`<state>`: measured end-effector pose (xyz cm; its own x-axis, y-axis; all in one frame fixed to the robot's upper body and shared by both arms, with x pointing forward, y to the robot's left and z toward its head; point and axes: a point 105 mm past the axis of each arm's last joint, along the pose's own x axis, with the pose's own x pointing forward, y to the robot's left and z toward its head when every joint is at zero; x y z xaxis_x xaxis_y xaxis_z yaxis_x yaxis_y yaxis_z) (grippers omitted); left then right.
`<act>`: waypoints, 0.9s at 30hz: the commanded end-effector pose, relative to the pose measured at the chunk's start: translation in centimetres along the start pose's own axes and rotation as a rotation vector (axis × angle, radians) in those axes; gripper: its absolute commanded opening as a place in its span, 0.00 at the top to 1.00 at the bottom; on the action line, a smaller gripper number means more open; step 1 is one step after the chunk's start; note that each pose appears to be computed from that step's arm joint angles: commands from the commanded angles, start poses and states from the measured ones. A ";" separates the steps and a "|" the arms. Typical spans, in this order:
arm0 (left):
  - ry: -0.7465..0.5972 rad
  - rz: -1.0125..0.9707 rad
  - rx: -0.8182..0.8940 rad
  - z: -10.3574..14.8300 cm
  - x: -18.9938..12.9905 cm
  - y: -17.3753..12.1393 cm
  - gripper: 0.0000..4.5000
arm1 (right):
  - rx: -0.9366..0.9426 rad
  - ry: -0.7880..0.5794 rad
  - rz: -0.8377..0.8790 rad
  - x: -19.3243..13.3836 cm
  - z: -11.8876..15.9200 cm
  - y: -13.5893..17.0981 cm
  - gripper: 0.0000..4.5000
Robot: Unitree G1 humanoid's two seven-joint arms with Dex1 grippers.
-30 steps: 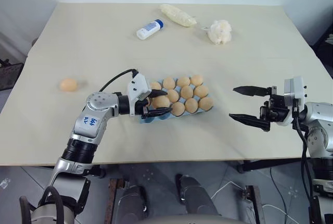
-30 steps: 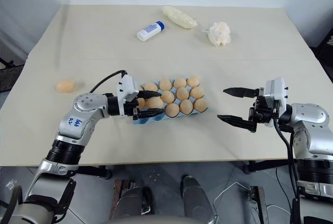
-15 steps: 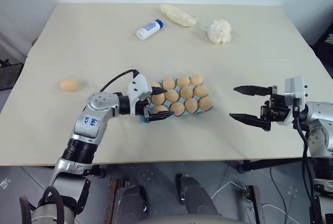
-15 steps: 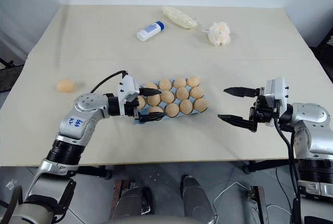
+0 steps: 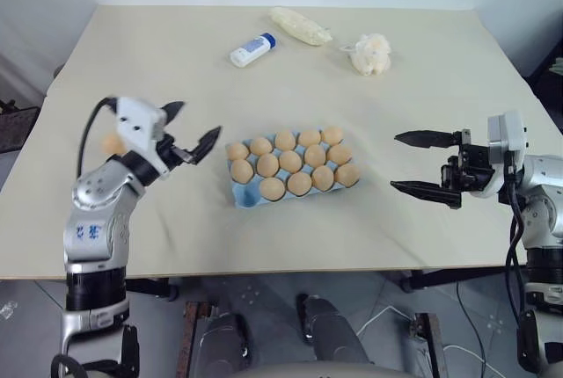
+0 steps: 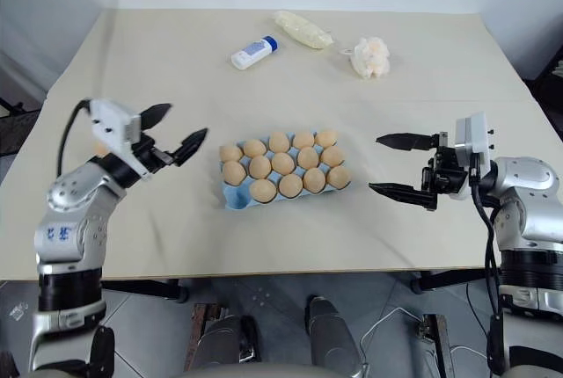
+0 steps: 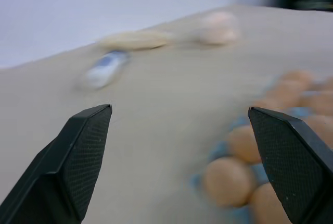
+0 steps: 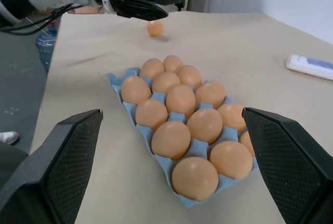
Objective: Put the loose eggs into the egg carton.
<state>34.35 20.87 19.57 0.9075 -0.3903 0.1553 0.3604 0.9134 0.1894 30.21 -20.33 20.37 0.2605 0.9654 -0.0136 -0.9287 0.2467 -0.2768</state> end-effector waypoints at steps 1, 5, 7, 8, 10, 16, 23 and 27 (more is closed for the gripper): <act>-0.029 0.245 0.006 0.1 -2.3 2.5 0.01 | -0.016 -0.020 0.053 0.1 0.7 -0.2 0.00; -0.011 0.385 -0.013 -1.4 -4.0 3.5 0.01 | 0.027 -0.005 0.082 0.1 0.1 -0.4 0.00; -0.022 0.463 -0.016 -1.7 -5.1 4.2 0.01 | 0.074 -0.003 0.094 0.1 -0.4 -0.4 0.00; -0.030 0.488 -0.020 -1.7 -5.5 4.3 0.01 | 0.086 -0.010 0.094 0.1 -0.5 -0.4 0.00; -0.057 0.517 -0.025 -1.4 -6.1 4.6 0.01 | 0.085 -0.039 0.088 0.2 -0.3 -0.6 0.00; -0.013 0.603 -0.067 -3.3 -9.3 4.5 0.01 | 0.079 -0.063 0.095 1.0 -0.2 -0.8 0.00; 0.016 0.633 -0.088 -4.2 -10.5 4.6 0.01 | 0.063 -0.061 0.105 1.1 0.1 -1.0 0.00; 0.012 0.629 -0.081 -4.1 -9.9 5.2 0.01 | 0.046 -0.083 0.098 1.5 0.5 -1.2 0.00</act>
<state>28.14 29.62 13.57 0.9626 0.2263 0.1488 -0.2253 0.9740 -0.0241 32.29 -19.59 20.05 0.2333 0.9721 0.0244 -0.9541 0.2337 -0.1874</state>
